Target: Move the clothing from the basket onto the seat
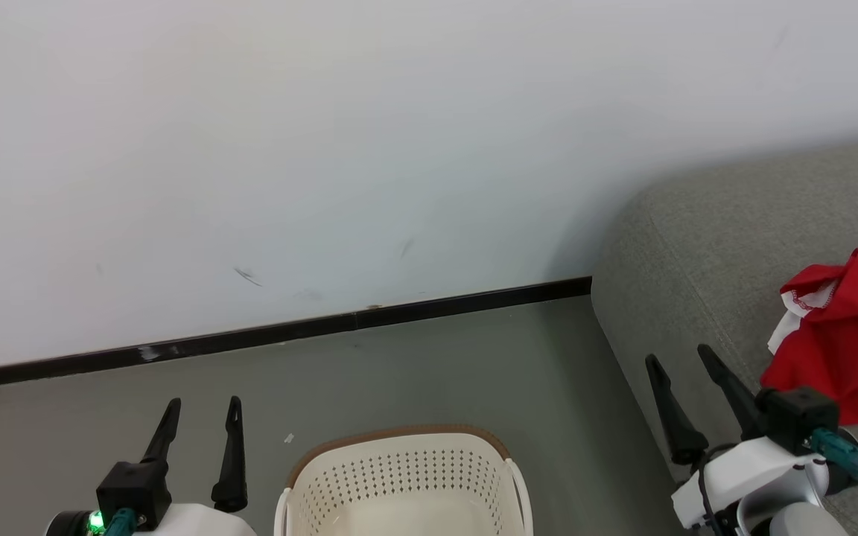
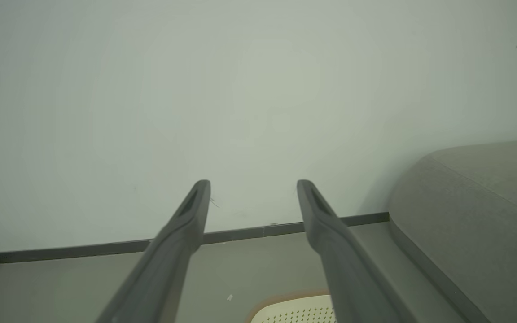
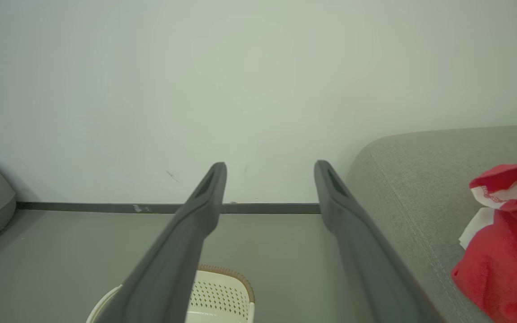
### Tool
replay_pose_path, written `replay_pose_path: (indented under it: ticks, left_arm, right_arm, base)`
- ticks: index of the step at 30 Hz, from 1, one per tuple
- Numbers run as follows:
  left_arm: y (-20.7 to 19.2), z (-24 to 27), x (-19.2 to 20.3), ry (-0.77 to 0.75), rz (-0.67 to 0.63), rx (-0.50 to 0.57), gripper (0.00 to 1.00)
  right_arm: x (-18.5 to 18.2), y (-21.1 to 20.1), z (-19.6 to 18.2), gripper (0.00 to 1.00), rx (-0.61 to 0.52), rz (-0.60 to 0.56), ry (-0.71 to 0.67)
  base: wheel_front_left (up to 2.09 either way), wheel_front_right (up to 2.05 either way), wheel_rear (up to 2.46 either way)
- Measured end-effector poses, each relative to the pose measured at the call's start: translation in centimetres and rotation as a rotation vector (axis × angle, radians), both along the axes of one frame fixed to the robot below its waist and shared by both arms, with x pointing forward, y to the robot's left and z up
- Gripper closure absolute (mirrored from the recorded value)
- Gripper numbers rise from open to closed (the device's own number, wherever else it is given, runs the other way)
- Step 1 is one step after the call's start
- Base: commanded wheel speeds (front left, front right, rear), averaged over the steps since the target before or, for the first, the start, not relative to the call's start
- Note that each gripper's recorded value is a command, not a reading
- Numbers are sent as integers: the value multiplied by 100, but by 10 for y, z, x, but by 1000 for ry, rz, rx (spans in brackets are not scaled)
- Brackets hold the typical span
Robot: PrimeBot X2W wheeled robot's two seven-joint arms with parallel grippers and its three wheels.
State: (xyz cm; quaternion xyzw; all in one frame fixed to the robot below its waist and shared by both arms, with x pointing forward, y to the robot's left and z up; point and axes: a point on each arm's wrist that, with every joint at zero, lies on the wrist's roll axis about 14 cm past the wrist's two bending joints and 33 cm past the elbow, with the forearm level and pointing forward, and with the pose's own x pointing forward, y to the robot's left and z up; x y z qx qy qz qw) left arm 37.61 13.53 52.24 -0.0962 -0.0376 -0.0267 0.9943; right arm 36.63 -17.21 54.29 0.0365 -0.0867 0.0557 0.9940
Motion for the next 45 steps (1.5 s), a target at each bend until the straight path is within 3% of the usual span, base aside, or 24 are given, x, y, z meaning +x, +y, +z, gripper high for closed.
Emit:
replay_pose_path:
  ticks: [18,45]
  left_arm:
    - [10,6,-15,-27,46,39,0]
    - [32,-8,-13,14,108,102,0]
  right_arm:
    - [-25,8,-4,0,9,1,-4]
    - [-25,14,-2,0,-5,10,-7]
  base:
    - [0,0,0]
    - [0,0,0]
